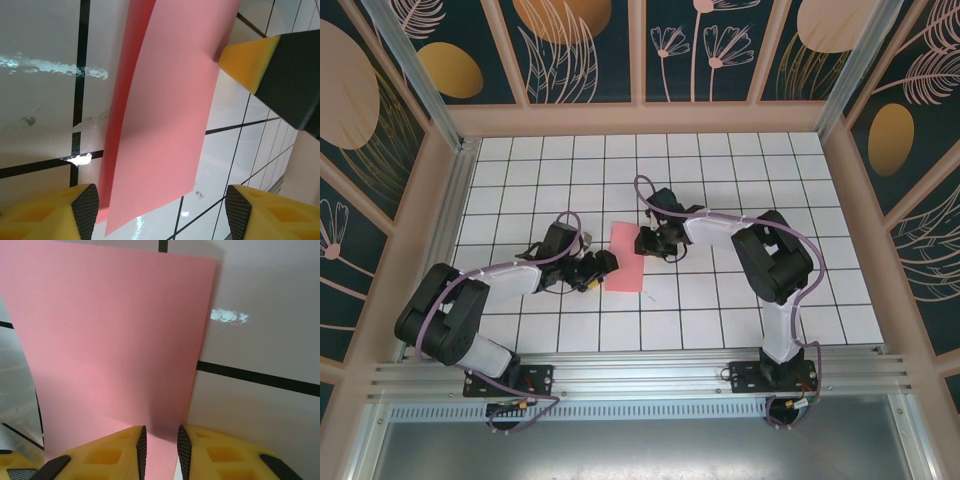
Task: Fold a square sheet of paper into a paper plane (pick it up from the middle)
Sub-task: Fold the triangle a second time at the center of the table.
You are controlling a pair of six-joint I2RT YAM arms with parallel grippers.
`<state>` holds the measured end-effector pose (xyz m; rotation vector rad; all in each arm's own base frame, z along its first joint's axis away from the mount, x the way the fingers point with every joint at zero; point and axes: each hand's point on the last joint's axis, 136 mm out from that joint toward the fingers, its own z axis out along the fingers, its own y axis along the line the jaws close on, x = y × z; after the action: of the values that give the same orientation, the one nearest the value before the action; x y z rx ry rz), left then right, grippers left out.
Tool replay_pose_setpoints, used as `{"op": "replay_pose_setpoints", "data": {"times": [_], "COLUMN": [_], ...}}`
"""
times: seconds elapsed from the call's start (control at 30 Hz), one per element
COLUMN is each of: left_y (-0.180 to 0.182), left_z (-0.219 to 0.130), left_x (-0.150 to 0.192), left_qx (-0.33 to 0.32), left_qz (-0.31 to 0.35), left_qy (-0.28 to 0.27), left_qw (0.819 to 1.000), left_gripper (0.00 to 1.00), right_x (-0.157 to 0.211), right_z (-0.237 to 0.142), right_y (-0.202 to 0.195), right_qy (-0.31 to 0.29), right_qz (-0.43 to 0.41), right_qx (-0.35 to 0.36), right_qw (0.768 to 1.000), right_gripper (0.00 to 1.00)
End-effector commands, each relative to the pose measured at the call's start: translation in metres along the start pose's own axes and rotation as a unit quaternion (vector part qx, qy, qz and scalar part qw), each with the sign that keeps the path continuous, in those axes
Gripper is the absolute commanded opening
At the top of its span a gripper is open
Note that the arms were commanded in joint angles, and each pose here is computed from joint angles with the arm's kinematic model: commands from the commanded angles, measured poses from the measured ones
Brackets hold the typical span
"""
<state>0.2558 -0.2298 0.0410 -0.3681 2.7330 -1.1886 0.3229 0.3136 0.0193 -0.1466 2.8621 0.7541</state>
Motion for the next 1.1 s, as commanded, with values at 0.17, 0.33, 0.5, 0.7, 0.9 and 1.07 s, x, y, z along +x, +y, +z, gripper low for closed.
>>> {"op": "replay_pose_setpoints", "data": {"times": [0.17, 0.33, 0.5, 0.7, 0.9, 1.07], "left_y": [-0.002, -0.005, -0.007, -0.003, 0.018, 0.022], "left_z": [0.002, 0.008, 0.008, 0.009, 0.010, 0.010], "left_x": [0.012, 0.019, 0.014, 0.002, 0.002, 0.002], "left_qx": [-0.007, -0.007, -0.008, -0.025, -0.075, -0.086], "left_qz": [0.031, 0.043, 0.039, 0.023, 0.014, 0.011], "left_qy": [0.041, 0.059, 0.047, 0.018, 0.013, 0.013], "left_qw": [0.999, 0.997, 0.998, 0.999, 0.997, 0.996], "left_gripper": [0.69, 0.60, 0.43, 0.16, 0.01, 0.00], "right_x": [0.017, 0.017, 0.017, 0.014, -0.004, 0.010], "right_z": [0.021, 0.022, 0.022, 0.017, -0.020, -0.028], "right_y": [-0.026, -0.027, -0.027, -0.021, 0.024, 0.034], "right_qy": [0.026, 0.027, 0.027, 0.019, -0.030, -0.026], "right_qz": [0.006, 0.008, 0.009, 0.002, -0.025, -0.024], "right_qx": [0.032, 0.032, 0.031, 0.018, -0.072, -0.088], "right_qw": [0.999, 0.999, 0.999, 1.000, 0.997, 0.995], "right_gripper": [0.28, 0.28, 0.27, 0.26, 0.30, 0.24]}}
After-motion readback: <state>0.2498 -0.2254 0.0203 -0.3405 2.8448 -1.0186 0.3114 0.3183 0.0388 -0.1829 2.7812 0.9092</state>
